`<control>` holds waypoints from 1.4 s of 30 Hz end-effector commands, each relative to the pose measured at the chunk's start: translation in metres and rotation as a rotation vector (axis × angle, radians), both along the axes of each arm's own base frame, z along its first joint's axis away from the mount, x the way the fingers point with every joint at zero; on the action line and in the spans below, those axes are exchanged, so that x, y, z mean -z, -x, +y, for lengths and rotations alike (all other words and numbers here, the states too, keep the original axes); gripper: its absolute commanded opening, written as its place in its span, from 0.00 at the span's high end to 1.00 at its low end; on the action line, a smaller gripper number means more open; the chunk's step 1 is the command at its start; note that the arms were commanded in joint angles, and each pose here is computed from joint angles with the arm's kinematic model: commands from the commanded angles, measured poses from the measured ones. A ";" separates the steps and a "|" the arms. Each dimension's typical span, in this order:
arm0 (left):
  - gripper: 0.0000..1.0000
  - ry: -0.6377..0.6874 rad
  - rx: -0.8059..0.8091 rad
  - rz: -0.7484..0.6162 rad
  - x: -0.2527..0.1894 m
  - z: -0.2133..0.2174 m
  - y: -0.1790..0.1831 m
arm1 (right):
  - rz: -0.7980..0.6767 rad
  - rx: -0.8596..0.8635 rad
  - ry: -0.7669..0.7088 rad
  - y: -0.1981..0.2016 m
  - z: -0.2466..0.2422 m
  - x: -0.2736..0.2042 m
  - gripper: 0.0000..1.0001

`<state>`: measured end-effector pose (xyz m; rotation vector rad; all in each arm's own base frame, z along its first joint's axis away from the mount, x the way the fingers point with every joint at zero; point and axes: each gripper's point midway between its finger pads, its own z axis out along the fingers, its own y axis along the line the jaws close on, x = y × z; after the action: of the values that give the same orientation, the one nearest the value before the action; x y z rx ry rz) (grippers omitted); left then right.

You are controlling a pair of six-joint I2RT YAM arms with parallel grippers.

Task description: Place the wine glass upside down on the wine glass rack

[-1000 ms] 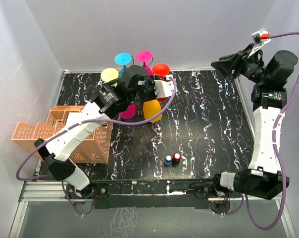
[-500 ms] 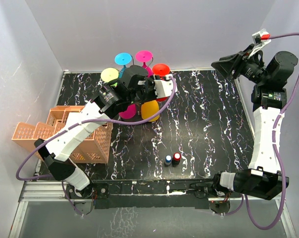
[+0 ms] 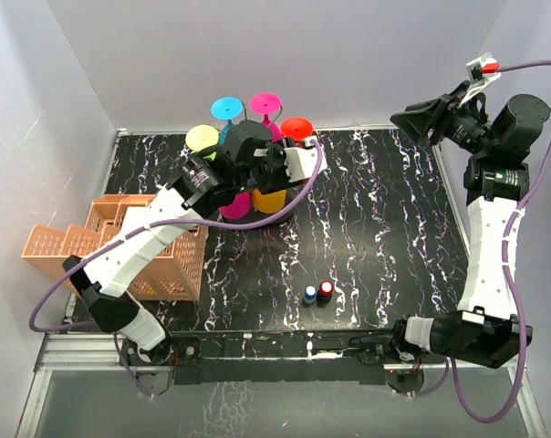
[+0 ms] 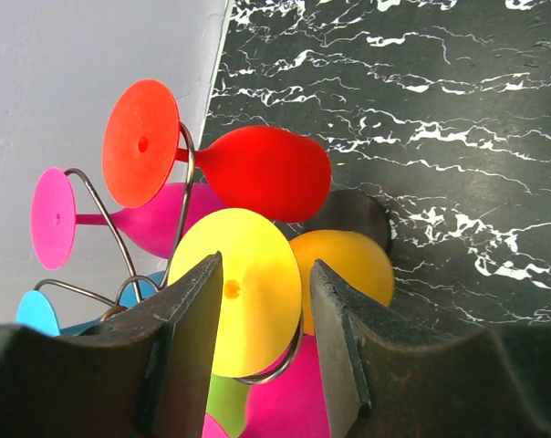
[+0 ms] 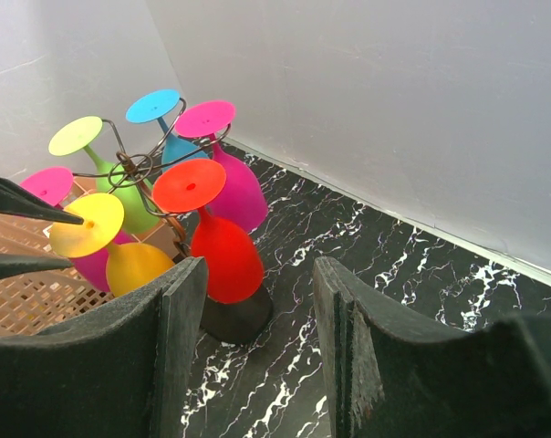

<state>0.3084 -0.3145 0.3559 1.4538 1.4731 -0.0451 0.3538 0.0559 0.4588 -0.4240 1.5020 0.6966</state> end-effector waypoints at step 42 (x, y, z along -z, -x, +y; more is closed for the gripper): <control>0.03 0.537 -0.406 -0.049 -0.118 0.132 -0.019 | -0.023 0.293 0.038 -0.033 -0.049 -0.005 0.02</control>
<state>0.3186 -0.2212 0.4334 0.9606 1.5799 -0.2289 0.3741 0.0287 0.4542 -0.3176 1.5200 0.5352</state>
